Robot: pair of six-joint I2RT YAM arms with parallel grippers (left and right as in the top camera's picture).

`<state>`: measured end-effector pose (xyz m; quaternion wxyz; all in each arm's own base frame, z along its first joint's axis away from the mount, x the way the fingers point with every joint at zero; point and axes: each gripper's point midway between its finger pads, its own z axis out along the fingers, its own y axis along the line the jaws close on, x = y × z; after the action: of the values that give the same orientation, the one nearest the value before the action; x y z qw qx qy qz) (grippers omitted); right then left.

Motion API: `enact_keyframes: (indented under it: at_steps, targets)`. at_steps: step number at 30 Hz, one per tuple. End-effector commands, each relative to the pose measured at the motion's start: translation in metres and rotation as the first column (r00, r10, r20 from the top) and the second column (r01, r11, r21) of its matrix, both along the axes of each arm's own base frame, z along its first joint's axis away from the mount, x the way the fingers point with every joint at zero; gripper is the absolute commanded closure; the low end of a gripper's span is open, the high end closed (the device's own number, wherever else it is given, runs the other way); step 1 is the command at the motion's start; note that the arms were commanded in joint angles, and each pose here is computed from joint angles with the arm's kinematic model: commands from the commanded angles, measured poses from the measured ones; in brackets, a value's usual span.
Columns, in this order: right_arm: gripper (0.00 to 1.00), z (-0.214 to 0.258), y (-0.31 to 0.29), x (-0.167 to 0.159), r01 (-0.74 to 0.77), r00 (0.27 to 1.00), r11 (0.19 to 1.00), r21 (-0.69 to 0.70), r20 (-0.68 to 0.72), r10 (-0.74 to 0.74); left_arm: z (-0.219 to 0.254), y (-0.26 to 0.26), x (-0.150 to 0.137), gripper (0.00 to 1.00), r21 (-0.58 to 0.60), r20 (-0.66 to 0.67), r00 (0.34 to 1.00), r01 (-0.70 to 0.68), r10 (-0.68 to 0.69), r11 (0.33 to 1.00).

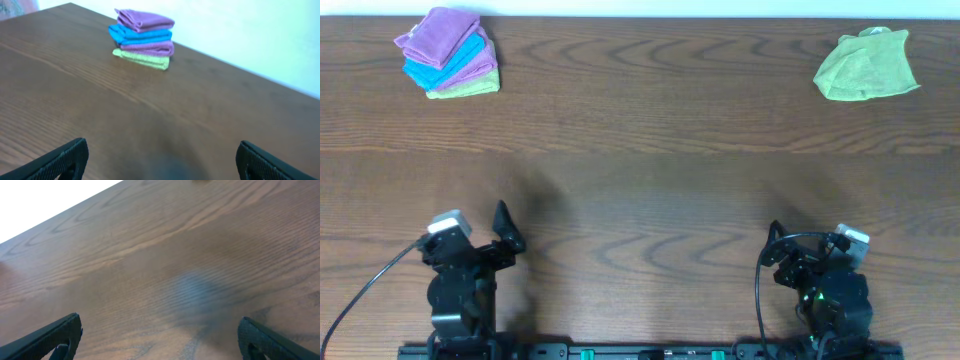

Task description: Fold the cloth

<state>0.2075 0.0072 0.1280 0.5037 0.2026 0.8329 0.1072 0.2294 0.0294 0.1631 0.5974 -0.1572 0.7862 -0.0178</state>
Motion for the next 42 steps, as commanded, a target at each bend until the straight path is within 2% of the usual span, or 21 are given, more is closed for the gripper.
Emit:
enact_keyframes:
  at_steps: [1,3,4,8,17,21,42]
  targets:
    - [0.01,0.0,-0.001,0.0,0.01,1.0,1.0,0.009,0.004,-0.01,-0.003,-0.016,0.002,0.05,0.241,-0.039,0.986,0.165,-0.161,0.956]
    - [0.01,0.0,-0.001,0.0,0.01,1.0,1.0,0.01,0.004,-0.01,-0.013,-0.024,-0.001,0.05,0.374,-0.122,0.962,0.274,-0.246,0.886]
    - [0.01,0.0,-0.001,0.0,0.01,1.0,1.0,0.009,0.004,-0.01,-0.02,-0.025,-0.003,0.05,0.377,-0.152,0.956,0.289,-0.25,0.88]
    - [0.01,0.0,-0.001,0.0,0.01,1.0,1.0,0.01,0.004,-0.01,-0.04,-0.013,-0.012,0.05,0.273,-0.214,0.964,0.212,-0.156,0.938]
    - [0.01,0.0,-0.001,0.0,0.01,1.0,1.0,0.01,0.004,-0.01,-0.056,0.008,-0.024,0.04,0.171,-0.221,0.975,0.032,0.006,0.985]
    - [0.01,0.0,-0.001,0.0,0.01,1.0,1.0,0.01,0.004,-0.01,-0.065,0.009,-0.022,0.05,0.128,-0.196,0.98,0.002,0.024,0.992]
    - [0.01,0.0,-0.001,0.0,0.01,1.0,1.0,0.009,0.004,-0.01,-0.063,0.008,-0.022,0.05,0.131,-0.187,0.982,0.003,0.022,0.991]
